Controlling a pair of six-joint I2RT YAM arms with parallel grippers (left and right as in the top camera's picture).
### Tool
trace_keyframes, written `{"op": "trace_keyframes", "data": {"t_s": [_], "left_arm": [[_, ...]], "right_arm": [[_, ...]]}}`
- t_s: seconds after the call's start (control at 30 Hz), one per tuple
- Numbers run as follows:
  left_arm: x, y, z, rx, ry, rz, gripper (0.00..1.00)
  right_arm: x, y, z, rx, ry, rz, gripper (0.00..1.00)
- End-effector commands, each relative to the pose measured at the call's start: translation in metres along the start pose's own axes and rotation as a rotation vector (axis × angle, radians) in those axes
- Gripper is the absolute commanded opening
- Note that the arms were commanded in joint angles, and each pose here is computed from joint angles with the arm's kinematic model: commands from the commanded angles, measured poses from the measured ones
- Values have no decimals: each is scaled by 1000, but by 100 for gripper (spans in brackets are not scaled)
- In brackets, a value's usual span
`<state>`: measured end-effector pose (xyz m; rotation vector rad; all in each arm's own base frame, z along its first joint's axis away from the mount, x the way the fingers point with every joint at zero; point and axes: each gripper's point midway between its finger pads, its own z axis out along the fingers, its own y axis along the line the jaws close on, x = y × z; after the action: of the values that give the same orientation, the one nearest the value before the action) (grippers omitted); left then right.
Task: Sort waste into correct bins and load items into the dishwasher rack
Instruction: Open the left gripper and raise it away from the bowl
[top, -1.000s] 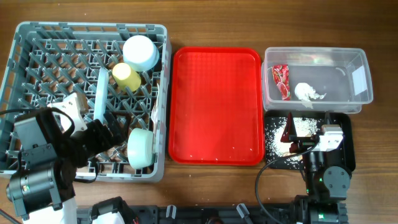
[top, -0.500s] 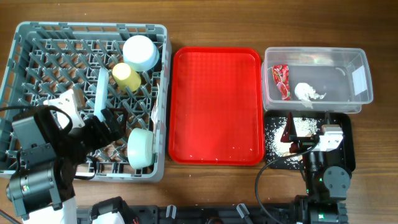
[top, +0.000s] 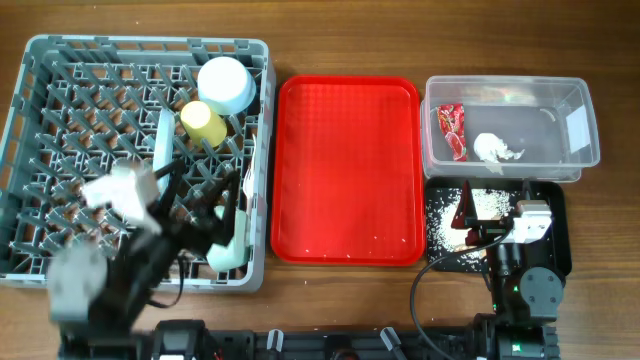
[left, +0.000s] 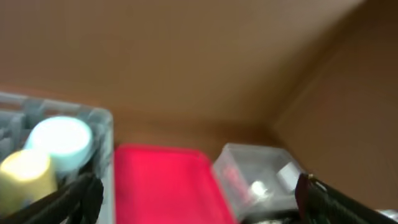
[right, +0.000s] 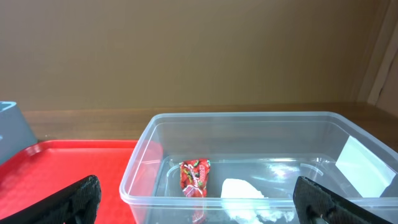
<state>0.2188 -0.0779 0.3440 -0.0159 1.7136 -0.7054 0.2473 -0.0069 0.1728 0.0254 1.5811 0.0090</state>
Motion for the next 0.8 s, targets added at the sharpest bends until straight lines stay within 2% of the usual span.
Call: {"op": "trace_keyframes", "data": {"t_s": [0.0, 0.1, 0.23, 0.47, 0.77], "left_arm": [[-8, 1, -9, 11, -152, -47, 100], [-17, 16, -19, -55, -275, -80, 100], [-9, 43, -27, -155, -363, -87, 100], [7, 76, -25, -203, -491, -99, 100], [48, 107, -11, -222, -501, -100, 100]], "right_arm": [[-3, -3, -1, 18, -14, -15, 100], [-3, -3, -1, 18, -14, -15, 100], [-3, -3, -1, 18, -14, -15, 100], [-3, -3, -1, 18, -14, -15, 100], [-3, -3, -1, 17, -14, -15, 100]]}}
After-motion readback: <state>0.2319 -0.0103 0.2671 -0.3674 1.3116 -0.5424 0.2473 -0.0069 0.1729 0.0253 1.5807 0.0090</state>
